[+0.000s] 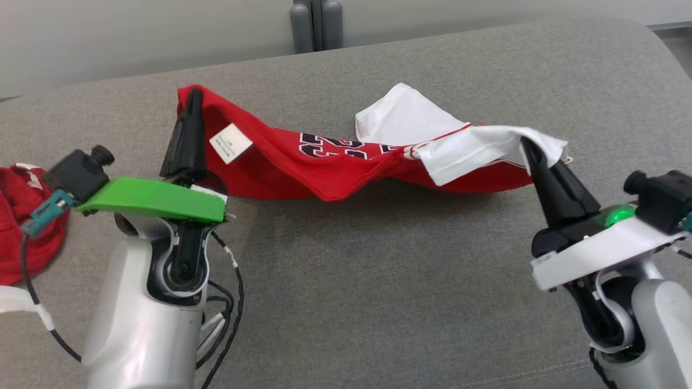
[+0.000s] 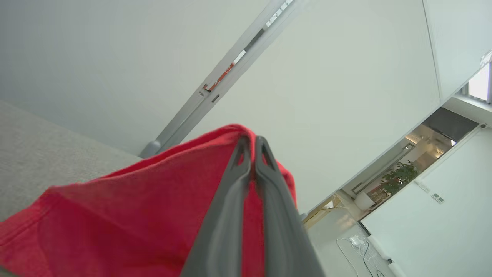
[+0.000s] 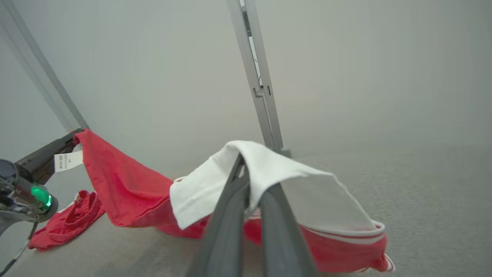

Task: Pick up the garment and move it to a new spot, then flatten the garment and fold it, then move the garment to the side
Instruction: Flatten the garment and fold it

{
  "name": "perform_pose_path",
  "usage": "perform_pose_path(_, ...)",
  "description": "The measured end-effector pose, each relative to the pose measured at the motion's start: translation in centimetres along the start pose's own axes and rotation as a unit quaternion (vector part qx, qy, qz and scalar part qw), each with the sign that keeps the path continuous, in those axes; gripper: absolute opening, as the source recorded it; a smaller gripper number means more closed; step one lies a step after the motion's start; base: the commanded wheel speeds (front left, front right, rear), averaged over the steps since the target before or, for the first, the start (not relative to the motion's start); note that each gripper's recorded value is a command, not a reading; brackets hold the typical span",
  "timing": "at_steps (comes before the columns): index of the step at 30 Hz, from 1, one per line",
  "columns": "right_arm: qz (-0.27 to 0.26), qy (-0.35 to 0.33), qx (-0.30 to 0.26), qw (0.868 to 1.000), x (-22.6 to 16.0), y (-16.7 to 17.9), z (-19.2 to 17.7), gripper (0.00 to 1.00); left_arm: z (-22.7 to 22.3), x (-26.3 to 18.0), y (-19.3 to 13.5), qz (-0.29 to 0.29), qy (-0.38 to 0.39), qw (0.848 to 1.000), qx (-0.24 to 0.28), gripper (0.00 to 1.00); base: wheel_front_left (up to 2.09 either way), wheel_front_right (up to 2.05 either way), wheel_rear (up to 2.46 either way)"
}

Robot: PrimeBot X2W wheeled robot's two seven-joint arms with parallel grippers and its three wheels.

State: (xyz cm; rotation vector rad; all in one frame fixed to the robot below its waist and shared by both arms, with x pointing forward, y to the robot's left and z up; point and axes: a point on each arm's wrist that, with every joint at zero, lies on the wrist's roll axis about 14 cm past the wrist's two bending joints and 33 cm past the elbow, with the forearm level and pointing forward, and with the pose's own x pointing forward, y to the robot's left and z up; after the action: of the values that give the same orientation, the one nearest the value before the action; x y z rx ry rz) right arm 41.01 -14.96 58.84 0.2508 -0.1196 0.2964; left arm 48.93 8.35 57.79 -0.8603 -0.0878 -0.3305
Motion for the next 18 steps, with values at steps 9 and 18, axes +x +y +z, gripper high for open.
perform_pose_path(9, 0.025, -0.094, -0.073, 0.993, 2.5, -0.8, 9.0, 0.0, 4.6, 2.6, -7.9, -0.111, 0.009, 0.989, -0.096, 0.0, 0.0, 0.0, 0.0)
perform_pose_path(18, 0.011, -0.07, -0.108, 0.992, 11.2, -4.8, 10.4, 0.0, 5.8, 9.8, -7.2, -0.093, 0.021, 0.99, -0.101, 0.0, 0.0, 0.0, 0.0)
